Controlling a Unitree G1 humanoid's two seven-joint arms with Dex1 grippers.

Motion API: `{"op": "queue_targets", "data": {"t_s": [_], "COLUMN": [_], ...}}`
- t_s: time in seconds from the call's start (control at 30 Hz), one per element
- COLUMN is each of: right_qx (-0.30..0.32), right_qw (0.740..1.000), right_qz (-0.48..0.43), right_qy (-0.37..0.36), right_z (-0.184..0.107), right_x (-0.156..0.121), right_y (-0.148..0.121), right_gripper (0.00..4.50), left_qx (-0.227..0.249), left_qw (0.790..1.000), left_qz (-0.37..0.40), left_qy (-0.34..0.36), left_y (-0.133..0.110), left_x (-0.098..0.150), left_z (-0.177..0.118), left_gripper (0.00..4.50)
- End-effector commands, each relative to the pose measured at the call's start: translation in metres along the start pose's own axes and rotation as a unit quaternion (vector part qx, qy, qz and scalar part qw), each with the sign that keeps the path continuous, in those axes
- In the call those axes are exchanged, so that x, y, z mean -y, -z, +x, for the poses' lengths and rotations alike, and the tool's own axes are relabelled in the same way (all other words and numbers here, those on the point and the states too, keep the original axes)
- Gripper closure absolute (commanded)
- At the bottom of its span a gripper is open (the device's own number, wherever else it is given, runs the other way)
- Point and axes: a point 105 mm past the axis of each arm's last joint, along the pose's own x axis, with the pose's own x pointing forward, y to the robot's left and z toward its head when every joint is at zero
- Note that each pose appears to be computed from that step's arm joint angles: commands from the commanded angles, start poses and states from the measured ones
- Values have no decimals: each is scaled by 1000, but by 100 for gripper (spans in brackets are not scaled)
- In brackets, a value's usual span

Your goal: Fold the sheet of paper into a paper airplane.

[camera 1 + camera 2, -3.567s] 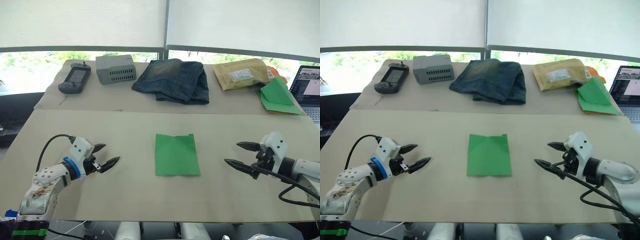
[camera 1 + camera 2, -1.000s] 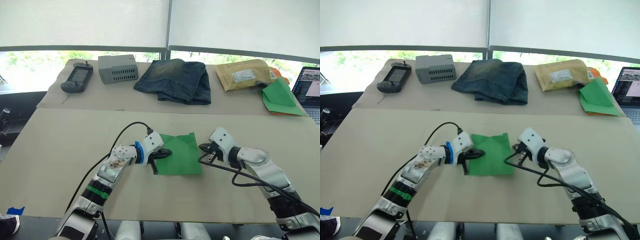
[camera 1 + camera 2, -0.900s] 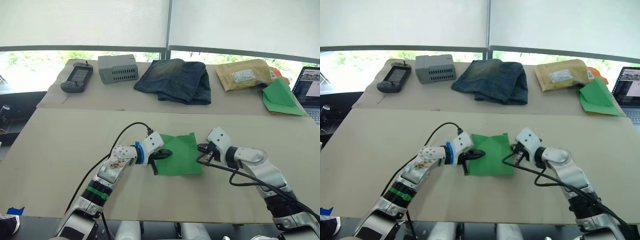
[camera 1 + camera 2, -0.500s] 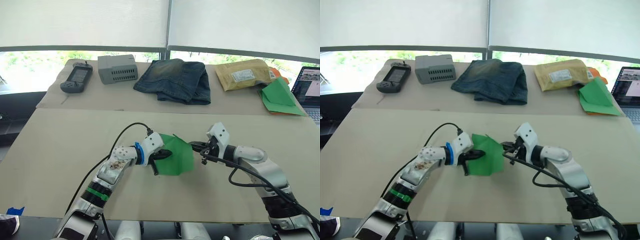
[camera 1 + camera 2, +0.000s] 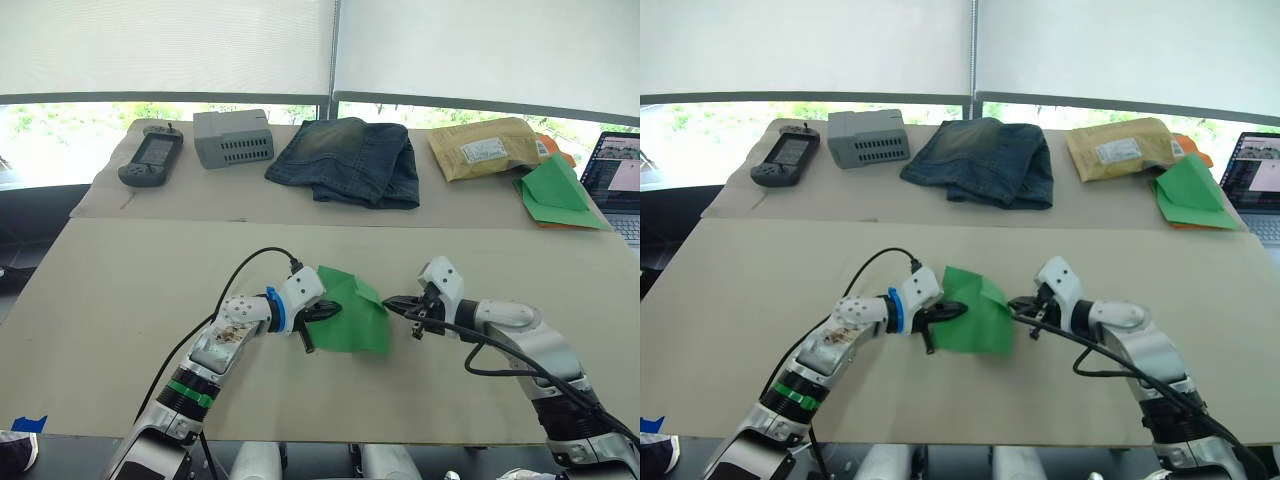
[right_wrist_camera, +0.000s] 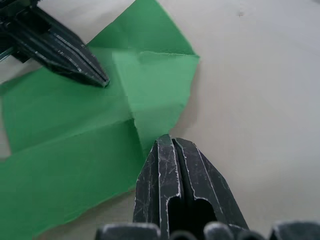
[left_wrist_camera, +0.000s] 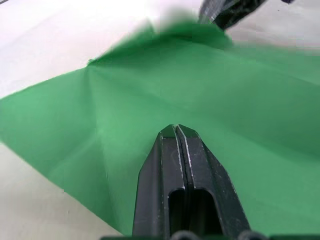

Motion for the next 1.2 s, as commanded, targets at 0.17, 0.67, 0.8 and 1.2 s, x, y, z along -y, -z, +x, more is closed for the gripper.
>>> {"op": "queue_targets", "data": {"t_s": [0.17, 0.67, 0.8, 1.2], "right_qx": [69, 2, -47, -16], "right_qw": [998, 992, 987, 995], "right_qz": [-6, -98, -142, -88], "right_qy": [8, 74, 62, -42], "right_z": [0, -22, -15, -13], "right_x": [0, 42, 41, 7], "right_y": [-33, -21, 1, 3], "right_gripper": [445, 445, 445, 445], "left_qx": [-13, -12, -11, -8], "left_qw": [1000, 1000, 1000, 1000], "left_qz": [-3, -6, -5, -6], "left_qy": [2, 1, 2, -1], "left_y": [5, 4, 4, 3], "left_x": [1, 1, 2, 1], "left_z": [0, -1, -2, -2], "left_gripper": [450, 450, 450, 450]}}
